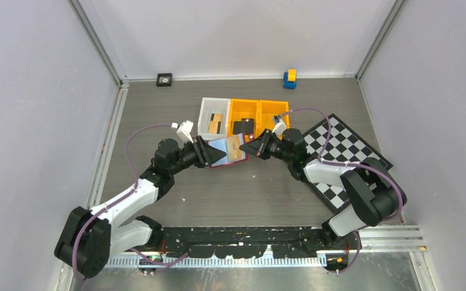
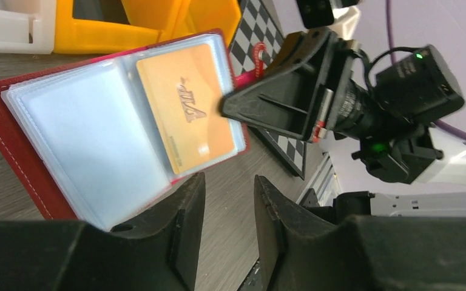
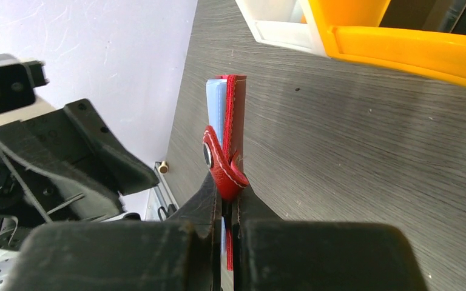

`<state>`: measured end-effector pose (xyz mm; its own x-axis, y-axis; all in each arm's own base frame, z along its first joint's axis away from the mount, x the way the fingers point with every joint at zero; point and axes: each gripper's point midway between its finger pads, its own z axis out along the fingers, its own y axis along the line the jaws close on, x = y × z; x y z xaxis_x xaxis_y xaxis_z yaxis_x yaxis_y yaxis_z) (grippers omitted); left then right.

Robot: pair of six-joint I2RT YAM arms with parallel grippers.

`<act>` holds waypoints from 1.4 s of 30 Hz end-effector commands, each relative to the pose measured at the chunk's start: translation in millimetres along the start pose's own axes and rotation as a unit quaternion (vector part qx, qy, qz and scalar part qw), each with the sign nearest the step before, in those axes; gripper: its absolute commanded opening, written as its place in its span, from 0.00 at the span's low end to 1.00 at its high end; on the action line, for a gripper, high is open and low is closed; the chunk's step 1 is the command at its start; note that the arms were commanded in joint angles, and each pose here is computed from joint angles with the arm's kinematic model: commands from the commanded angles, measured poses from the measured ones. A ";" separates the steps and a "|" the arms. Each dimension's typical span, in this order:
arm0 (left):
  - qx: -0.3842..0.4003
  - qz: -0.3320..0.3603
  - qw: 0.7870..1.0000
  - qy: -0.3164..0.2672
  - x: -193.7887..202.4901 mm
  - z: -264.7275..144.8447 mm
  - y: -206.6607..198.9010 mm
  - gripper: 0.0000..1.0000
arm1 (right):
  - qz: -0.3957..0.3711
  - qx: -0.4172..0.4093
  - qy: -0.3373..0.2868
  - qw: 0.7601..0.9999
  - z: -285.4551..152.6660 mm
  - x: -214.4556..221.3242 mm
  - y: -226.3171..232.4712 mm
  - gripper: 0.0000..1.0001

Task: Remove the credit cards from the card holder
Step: Remove the credit card from the card holder.

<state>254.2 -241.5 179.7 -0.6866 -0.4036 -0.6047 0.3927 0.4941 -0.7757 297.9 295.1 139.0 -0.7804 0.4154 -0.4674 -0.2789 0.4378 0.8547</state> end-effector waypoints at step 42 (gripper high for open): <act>0.044 -0.101 0.993 0.034 -11.5 18.4 15.1 0.30 | 0.023 -0.176 0.000 0.984 2.3 -10.2 68.1 0.01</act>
<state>278.5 -240.8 156.3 -0.8057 -0.4303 -0.4071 0.2408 0.3900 -0.8888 295.4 315.0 164.2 -0.8115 0.4364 -0.3886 -0.3192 0.2260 0.9203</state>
